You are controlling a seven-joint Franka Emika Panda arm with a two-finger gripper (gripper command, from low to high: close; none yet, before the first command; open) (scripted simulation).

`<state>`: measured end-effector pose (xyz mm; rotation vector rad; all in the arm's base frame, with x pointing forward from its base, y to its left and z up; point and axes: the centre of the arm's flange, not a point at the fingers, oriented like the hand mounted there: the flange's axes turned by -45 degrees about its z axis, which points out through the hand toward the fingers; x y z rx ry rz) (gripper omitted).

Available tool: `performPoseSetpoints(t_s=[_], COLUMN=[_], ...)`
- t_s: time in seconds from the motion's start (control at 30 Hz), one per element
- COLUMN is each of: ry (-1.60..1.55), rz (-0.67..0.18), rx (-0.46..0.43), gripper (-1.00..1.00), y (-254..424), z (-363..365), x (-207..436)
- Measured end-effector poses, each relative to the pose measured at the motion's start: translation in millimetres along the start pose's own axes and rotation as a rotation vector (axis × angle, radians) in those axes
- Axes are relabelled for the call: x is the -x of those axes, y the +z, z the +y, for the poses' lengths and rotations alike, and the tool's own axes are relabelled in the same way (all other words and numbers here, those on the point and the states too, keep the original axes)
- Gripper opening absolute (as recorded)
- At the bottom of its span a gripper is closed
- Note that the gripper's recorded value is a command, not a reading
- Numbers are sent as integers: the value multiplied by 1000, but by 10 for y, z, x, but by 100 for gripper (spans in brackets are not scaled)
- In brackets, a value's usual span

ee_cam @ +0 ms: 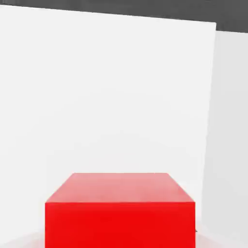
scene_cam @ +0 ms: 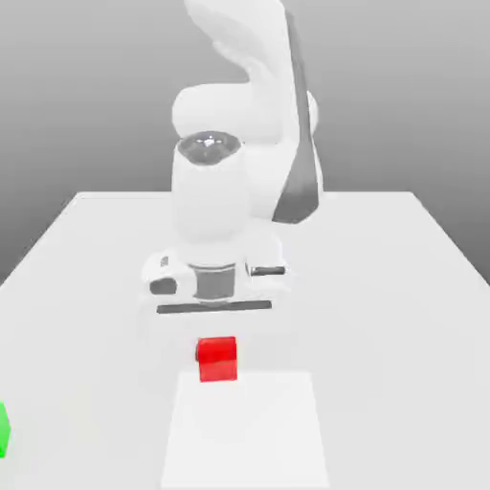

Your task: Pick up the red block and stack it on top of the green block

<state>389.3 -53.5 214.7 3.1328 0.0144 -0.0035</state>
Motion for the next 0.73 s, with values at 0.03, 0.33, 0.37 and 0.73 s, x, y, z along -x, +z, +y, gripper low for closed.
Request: performPoseSetpoints(t_s=[0.03, 0.33, 0.37, 0.73], ry=[67, 591, 643, 815], rz=[-1, -5, -5, -1], rx=[2, 4, 2, -10], gripper=[-100, -100, -100, 100], y=[-23, -218, -236, 259], z=[214, 2022, 2213, 2870], x=[-63, -409, -410, -367])
